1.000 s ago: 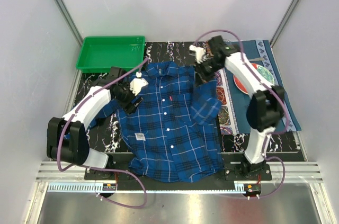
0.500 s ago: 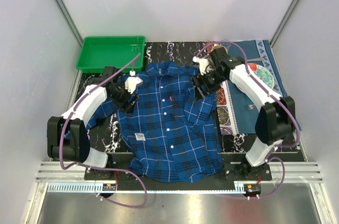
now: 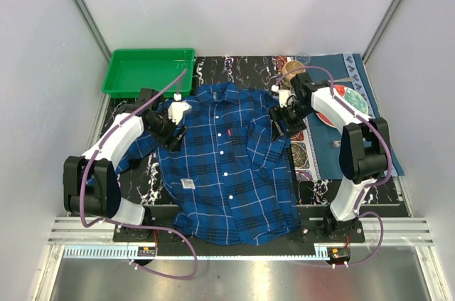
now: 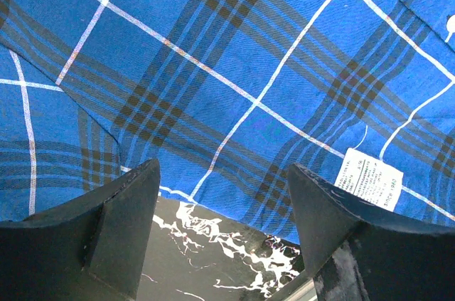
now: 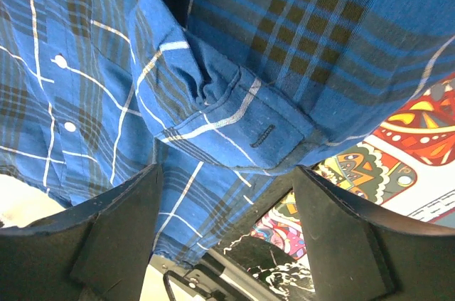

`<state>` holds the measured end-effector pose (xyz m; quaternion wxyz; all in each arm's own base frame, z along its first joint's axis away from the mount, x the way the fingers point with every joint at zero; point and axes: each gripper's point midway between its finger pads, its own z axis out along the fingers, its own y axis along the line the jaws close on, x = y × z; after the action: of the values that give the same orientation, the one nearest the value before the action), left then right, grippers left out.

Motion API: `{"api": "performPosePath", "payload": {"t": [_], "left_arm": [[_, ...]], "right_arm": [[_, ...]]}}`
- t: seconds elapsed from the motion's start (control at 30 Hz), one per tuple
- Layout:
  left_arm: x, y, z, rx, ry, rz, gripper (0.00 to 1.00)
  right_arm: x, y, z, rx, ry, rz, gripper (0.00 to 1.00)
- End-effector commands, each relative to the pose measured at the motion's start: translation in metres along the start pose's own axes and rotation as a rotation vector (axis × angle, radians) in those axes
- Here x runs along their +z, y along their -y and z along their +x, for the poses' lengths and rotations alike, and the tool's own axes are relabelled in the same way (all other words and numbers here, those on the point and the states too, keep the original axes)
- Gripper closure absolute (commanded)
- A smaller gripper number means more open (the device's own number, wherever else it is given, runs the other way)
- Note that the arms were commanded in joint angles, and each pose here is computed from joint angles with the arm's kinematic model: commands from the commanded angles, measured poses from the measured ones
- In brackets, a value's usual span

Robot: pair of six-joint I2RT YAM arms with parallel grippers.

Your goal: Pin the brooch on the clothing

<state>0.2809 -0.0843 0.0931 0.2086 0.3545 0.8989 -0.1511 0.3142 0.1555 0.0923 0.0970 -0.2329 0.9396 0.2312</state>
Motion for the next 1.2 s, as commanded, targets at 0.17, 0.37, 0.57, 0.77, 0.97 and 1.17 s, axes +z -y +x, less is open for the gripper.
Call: {"api": "performPosePath", "payload": {"t": [0.17,0.37,0.57,0.77,0.97,1.17], "left_arm": [[-0.007,-0.004,-0.026,0.005,0.085,0.002,0.25],[-0.008,-0.005,-0.028,0.006,0.087,-0.003,0.25],[-0.006,-0.004,-0.026,0.005,0.082,0.000,0.26],[-0.002,0.011,-0.014,0.096,0.034,0.043,0.24],[0.010,-0.013,-0.011,0.076,-0.036,-0.049,0.23],[0.027,-0.033,-0.008,0.045,-0.113,-0.083,0.25]], "right_arm": [[0.020,-0.004,0.007,0.072,-0.007,-0.050,0.23],[0.030,-0.003,0.005,0.104,-0.014,-0.072,0.25],[0.022,0.000,-0.005,0.111,0.016,-0.051,0.55],[-0.026,-0.004,-0.007,0.066,0.099,0.003,0.94],[-0.073,0.013,-0.010,0.015,0.162,0.135,1.00],[-0.084,0.017,0.000,0.020,0.100,0.124,0.73]]}}
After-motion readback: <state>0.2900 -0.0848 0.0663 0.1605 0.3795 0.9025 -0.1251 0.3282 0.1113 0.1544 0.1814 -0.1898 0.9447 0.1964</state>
